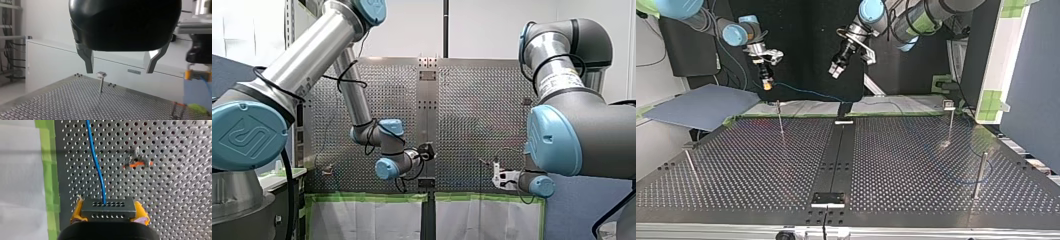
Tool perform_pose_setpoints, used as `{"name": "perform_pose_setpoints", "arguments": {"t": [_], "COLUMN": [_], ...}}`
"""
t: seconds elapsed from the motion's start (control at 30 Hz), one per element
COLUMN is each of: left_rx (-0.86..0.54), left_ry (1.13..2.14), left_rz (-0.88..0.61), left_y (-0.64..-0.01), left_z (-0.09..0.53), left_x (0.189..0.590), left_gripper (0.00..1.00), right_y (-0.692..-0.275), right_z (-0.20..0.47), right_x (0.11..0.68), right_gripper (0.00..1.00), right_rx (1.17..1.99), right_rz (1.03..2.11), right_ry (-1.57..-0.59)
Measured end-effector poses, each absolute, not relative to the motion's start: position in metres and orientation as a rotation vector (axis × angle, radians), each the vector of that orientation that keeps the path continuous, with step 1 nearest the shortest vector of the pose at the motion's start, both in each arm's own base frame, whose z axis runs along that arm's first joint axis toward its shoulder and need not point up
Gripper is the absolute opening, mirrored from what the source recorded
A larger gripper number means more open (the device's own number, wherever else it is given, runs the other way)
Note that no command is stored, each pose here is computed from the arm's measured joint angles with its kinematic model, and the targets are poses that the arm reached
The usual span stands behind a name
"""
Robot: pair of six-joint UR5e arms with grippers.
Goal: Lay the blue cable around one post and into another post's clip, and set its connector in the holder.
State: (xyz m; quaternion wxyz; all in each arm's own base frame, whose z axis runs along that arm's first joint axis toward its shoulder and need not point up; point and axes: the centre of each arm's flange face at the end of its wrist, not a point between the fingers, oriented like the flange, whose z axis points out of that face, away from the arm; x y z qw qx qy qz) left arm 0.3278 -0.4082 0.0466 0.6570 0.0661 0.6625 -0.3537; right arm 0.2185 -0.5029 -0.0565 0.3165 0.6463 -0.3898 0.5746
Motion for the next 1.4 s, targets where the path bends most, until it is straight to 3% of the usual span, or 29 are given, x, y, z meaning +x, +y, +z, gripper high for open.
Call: {"name": "perform_pose_setpoints", "arguments": {"t": [0.27,0.73,1.13,1.4], "left_rx": [0.168,0.163,0.168,0.184], "left_ry": [1.526,1.527,1.533,1.525], "left_rz": [-0.791,-0.777,-0.769,-0.787], "left_y": [-0.409,-0.405,-0.404,-0.409], "left_z": [0.038,0.037,0.036,0.037], "left_x": [0.323,0.327,0.328,0.324], "left_gripper": [1.0,1.0,1.0,1.0], "right_y": [-0.508,-0.507,-0.507,-0.509], "right_z": [-0.057,-0.057,-0.057,-0.053], "right_x": [0.204,0.203,0.203,0.206], "right_gripper": [0.01,0.01,0.01,0.01], "right_rx": [1.689,1.737,1.709,1.709], "right_rz": [1.501,1.553,1.505,1.521], "right_ry": [-1.048,-1.018,-1.049,-1.021]}}
